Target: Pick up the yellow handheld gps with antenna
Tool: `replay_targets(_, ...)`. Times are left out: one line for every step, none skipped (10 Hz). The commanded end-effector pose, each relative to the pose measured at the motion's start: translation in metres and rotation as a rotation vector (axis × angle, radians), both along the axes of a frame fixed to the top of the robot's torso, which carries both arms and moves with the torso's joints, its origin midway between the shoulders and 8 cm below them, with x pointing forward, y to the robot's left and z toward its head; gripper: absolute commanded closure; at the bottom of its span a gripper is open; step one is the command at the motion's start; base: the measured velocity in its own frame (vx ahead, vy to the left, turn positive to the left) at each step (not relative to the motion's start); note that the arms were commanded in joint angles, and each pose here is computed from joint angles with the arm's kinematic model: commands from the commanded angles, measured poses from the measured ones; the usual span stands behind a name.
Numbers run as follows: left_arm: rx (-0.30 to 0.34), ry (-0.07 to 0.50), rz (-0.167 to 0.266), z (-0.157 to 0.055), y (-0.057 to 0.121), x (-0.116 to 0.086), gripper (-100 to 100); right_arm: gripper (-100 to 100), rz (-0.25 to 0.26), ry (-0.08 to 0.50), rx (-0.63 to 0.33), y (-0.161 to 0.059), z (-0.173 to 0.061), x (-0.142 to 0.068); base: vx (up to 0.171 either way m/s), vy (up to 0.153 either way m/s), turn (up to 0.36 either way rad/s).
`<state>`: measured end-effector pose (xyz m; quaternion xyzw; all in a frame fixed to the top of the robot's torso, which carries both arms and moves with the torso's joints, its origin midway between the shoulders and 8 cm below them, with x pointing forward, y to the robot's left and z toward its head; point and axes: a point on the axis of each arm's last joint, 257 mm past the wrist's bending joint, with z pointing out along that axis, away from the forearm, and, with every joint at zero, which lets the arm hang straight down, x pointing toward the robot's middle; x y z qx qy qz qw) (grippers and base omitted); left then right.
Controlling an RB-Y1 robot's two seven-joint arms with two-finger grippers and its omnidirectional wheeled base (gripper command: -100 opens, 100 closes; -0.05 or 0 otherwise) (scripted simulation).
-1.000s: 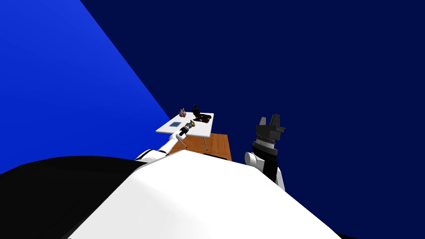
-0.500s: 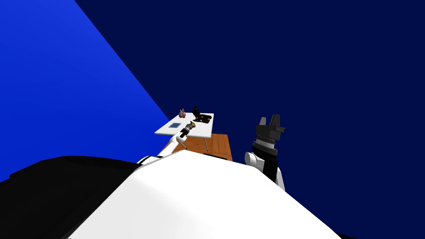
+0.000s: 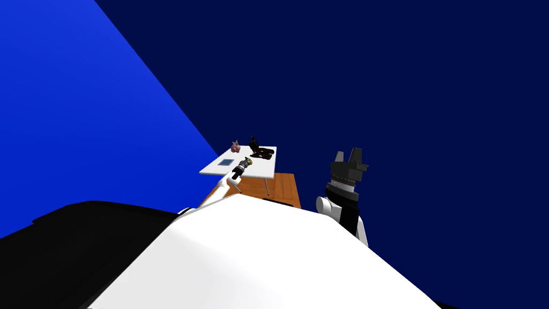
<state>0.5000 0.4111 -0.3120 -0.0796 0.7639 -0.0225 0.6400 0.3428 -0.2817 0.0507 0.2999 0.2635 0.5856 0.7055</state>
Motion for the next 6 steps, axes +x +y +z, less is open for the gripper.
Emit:
replay_targets(0.005, 0.03, 0.048, -0.011, 0.007, -0.017, 100, 0, 0.0, 0.0, 0.0, 0.0, 0.0, 0.0, 0.005, 0.046, -0.103)
replay_targets(0.006, 0.018, 0.043, -0.005, 0.004, -0.016, 100, 0, 0.0, 0.0, 0.0, 0.0, 0.0, 0.0, 0.001, 0.06, -0.051)
replay_targets(0.008, -0.014, 0.029, 0.011, -0.002, -0.011, 100, 0, 0.0, 0.0, 0.0, 0.0, 0.0, 0.0, -0.001, 0.034, 0.023)
replay_targets(0.008, -0.022, 0.026, 0.015, -0.004, -0.009, 100, 0, 0.0, 0.0, 0.0, 0.0, 0.0, 0.0, 0.001, 0.008, 0.016)
replay_targets(0.015, 0.013, 0.083, 0.003, 0.008, -0.028, 100, 0, 0.0, 0.0, 0.0, 0.0, 0.0, 0.0, 0.004, 0.046, -0.091)
replay_targets(0.017, -0.01, 0.073, 0.014, 0.004, -0.027, 100, 0, 0.0, 0.0, 0.0, 0.0, 0.0, 0.0, 0.001, 0.06, -0.049)
